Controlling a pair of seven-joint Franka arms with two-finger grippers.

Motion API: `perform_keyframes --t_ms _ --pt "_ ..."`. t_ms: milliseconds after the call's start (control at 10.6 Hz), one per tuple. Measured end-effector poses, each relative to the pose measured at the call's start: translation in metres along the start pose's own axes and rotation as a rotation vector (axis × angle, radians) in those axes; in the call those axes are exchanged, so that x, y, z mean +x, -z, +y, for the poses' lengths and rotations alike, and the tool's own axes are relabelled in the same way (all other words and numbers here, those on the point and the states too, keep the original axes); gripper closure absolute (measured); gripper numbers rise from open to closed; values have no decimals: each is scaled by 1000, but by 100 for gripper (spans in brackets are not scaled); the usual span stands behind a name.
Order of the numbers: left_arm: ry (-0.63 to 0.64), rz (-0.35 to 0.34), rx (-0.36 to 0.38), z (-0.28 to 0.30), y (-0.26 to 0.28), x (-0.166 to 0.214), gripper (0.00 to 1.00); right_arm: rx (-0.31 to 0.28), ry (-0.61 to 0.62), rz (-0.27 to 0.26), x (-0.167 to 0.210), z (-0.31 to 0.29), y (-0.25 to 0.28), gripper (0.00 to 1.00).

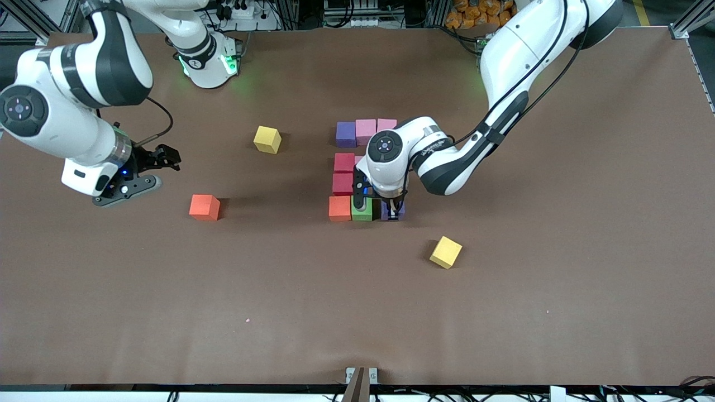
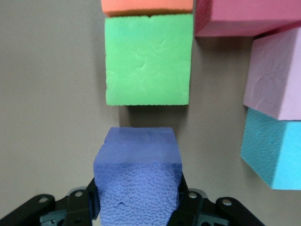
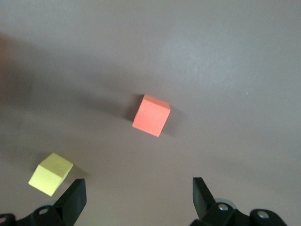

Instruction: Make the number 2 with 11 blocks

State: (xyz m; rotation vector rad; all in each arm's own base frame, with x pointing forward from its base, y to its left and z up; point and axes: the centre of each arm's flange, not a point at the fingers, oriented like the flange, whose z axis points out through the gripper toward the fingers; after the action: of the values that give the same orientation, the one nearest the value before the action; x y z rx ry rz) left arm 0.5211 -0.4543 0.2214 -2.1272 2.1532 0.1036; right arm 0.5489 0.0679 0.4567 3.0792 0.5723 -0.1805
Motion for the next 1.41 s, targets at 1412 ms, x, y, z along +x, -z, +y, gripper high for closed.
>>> perform_keyframes --t_ms 1412 --pt "85 9 -24 -4 -15 17 34 7 -266 88 -31 34 156 0"
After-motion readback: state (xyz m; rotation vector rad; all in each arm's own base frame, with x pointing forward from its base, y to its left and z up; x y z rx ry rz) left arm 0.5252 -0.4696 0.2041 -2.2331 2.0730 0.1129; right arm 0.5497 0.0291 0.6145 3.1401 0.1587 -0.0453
